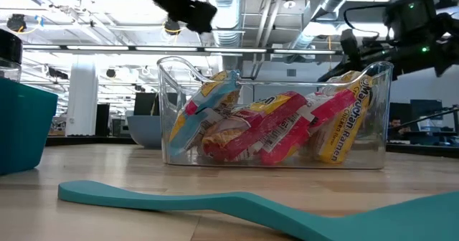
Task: Pick & Place Food Item
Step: Put the black spoon into the blue bin
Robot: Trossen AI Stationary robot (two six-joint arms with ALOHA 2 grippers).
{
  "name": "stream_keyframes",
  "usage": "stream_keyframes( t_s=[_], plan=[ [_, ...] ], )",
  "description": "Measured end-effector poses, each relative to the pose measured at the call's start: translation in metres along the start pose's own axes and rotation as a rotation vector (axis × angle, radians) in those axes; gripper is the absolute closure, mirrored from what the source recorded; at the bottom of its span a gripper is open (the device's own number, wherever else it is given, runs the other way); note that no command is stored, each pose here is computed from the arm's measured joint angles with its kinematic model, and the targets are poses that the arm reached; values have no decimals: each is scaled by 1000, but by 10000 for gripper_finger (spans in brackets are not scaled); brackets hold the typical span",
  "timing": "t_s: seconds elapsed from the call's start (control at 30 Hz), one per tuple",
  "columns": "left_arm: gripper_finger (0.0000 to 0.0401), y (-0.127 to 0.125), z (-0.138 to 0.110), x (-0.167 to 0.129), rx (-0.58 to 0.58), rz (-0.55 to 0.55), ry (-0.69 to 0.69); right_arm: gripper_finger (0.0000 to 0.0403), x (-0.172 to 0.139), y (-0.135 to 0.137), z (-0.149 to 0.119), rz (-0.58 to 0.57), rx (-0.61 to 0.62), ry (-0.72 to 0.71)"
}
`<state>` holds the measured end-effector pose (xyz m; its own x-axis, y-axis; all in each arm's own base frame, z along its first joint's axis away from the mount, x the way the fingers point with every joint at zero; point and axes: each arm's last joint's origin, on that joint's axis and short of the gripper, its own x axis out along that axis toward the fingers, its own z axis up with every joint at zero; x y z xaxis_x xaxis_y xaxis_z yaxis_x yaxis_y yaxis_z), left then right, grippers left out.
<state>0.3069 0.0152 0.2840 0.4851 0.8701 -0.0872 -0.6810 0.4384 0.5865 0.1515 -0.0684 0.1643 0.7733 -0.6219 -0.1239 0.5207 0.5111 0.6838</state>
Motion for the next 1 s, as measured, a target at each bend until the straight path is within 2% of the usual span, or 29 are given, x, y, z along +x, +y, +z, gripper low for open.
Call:
stream_keyframes(
  t_s=[0.23, 0.4, 0.63, 0.83, 1.0],
  plan=[
    [243, 28, -19, -21, -347, -161, -76, 349, -4, 8, -5, 63, -55, 42],
    [243, 33, -25, -27, -505, -292, -103, 349, -5, 10, -8, 80, -58, 60],
    [243, 27, -29, -19, -562, -434, -87, 349, -6, 12, -11, 93, -72, 77],
    [246, 27, -41, 2, -624, -506, -9, 349, -7, 14, -13, 103, -116, 83],
    [262, 26, -44, 15, -626, -540, 13, 349, -7, 13, -12, 98, -135, 72]
  ],
)
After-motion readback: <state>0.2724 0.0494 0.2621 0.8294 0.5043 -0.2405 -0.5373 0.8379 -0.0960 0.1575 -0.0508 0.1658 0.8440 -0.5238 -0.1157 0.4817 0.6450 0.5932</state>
